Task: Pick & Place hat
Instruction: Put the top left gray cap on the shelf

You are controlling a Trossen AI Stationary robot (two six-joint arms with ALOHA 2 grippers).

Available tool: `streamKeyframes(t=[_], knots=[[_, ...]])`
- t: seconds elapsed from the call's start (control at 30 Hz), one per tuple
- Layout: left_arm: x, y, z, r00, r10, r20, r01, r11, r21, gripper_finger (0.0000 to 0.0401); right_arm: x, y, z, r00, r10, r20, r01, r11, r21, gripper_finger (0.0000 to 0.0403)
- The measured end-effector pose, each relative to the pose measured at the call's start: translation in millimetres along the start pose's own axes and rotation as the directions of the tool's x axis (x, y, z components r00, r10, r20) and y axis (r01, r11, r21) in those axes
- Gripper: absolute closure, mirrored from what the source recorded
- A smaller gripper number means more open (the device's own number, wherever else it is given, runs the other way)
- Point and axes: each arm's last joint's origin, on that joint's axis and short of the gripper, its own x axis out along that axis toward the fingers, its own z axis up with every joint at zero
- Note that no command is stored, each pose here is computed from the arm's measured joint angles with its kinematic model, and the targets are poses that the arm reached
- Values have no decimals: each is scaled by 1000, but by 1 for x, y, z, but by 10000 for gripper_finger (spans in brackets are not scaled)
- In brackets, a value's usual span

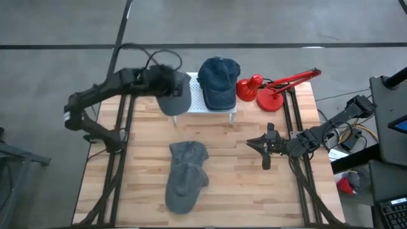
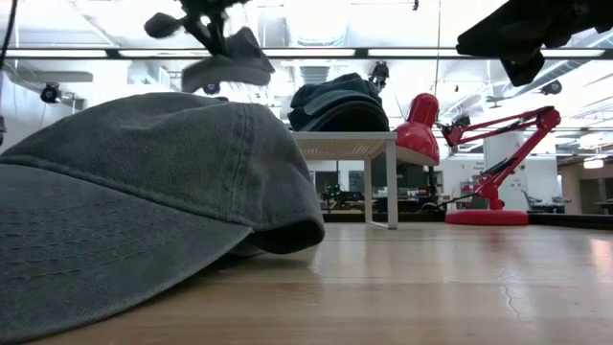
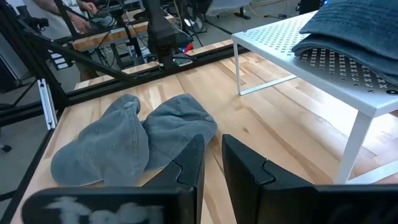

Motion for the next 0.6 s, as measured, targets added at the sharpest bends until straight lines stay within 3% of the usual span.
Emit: streamKeyframes(t=[0.27,0.6], knots=[[47,-11,26,996,49,-76,-45,997,60,401,0,0,0,1000,0,0,0,1000,0,351],[74,-19,38,987,61,-150,-50,996,76,401,0,0,0,1000,0,0,0,1000,1,351]])
